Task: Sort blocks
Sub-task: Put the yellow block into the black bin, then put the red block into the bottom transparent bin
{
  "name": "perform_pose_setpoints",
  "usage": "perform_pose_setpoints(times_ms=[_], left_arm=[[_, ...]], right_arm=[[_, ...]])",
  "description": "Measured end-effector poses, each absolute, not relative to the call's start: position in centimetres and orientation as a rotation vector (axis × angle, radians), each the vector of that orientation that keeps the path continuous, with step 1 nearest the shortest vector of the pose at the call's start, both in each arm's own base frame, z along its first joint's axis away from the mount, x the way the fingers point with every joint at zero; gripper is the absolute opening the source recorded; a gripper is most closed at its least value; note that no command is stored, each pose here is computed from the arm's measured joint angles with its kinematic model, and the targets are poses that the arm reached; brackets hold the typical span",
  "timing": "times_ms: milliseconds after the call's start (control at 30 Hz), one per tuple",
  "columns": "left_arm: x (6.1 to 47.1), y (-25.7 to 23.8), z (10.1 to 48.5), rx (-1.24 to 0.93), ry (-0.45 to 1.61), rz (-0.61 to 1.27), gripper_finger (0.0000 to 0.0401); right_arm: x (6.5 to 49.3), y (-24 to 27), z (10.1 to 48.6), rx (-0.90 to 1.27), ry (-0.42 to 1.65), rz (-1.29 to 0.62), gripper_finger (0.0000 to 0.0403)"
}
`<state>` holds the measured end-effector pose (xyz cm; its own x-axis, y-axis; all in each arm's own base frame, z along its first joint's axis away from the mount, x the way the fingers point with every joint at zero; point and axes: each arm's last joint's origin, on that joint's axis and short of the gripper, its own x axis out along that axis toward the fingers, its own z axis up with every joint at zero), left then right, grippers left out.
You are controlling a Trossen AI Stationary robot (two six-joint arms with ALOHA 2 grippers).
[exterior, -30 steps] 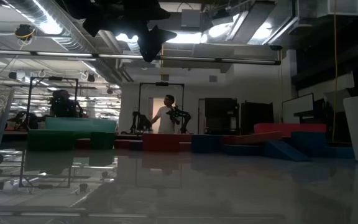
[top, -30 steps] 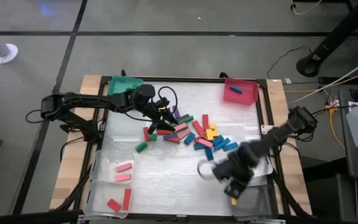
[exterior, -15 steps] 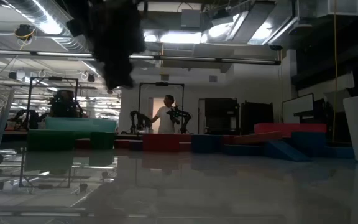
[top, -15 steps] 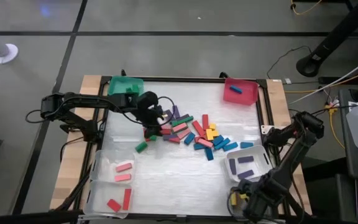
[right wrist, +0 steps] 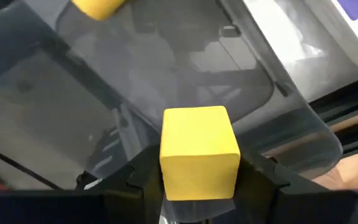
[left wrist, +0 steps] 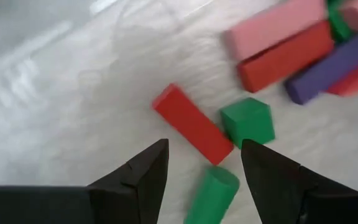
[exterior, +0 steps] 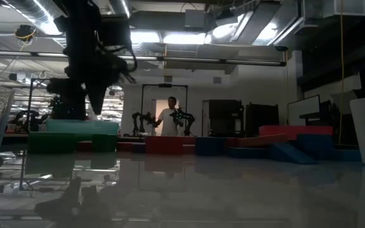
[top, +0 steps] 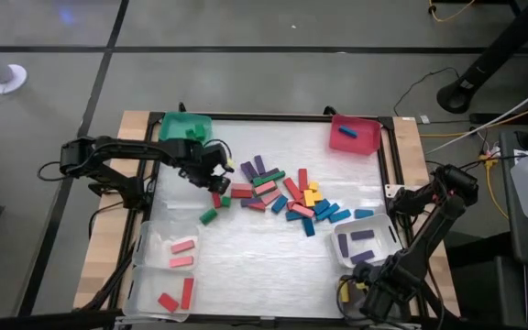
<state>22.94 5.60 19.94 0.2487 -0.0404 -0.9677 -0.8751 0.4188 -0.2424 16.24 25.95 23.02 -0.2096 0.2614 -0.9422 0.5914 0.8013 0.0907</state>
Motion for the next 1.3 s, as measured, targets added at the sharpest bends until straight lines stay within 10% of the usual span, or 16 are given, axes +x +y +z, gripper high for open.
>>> perform_pose_setpoints(times_ms=[533, 1300], left_arm=[[23.8, 5.9, 15.9, -1.134, 1.146, 0.884, 0.0191], [23.9, 6.1, 15.2, -1.038, 1.221, 0.801, 0.0083]], right_arm=[[16.2, 26.0, 22.7, 0.666, 1.795, -0.347, 0.0278], [16.3, 25.9, 22.6, 0.662, 1.775, -0.35, 0.0286]])
